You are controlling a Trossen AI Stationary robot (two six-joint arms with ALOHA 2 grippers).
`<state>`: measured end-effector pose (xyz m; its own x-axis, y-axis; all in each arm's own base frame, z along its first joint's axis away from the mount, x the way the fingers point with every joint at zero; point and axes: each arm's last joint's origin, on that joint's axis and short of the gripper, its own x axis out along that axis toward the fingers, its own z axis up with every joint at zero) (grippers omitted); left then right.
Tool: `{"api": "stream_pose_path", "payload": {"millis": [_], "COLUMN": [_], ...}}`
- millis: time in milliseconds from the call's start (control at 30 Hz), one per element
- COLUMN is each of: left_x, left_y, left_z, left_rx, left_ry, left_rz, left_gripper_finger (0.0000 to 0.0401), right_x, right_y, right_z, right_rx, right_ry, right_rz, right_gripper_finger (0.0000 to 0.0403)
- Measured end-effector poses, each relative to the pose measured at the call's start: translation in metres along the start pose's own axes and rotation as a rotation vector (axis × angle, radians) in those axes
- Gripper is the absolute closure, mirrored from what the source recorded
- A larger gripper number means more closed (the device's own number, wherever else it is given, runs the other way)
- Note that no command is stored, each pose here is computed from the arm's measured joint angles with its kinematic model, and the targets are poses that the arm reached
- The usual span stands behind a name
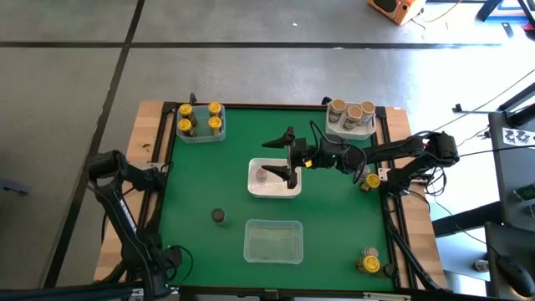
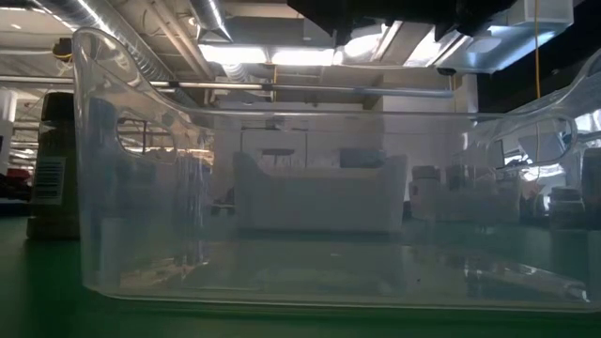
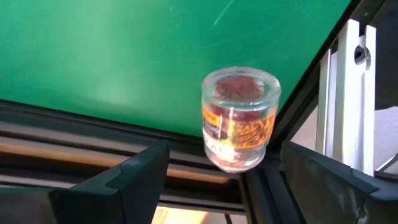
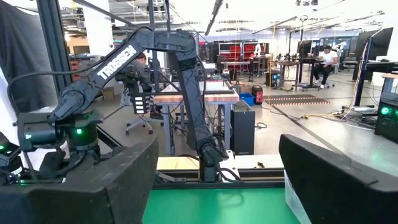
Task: Sort spices by type
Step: Put the left brown seasoning bottle into the bottom white bin
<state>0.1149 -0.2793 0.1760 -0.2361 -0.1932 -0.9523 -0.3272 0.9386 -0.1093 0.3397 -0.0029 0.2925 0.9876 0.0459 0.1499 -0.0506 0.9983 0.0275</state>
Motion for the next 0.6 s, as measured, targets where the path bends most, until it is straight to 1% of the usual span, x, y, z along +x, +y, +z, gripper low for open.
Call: {"api": "stream_pose_path", "payload": {"millis": [100, 300, 600], "left_x": [0.004, 0.013, 0.036], "left_y": [-0.003, -0.004, -0.005], "left_z": [0.001, 0.001, 0.003], "left_rx": [0.014, 0.024, 0.026], "left_ry": [0.003, 0.007, -0.004], "left_rz": [-0.006, 0.025, 0.105], "left_gripper_finger": [0.0097, 0.0097, 0.0097], "right_x": [0.000, 0.000, 0.000], "right_y": [0.000, 0.000, 0.000], "right_z": [0.000, 0.000, 0.000], "right_rx": [0.000, 0.000, 0.000], "right_ry": [0.000, 0.000, 0.000], "right_rz": [0.000, 0.000, 0.000], "right_gripper_finger": [0.0070, 0.0070, 0.0070]}}
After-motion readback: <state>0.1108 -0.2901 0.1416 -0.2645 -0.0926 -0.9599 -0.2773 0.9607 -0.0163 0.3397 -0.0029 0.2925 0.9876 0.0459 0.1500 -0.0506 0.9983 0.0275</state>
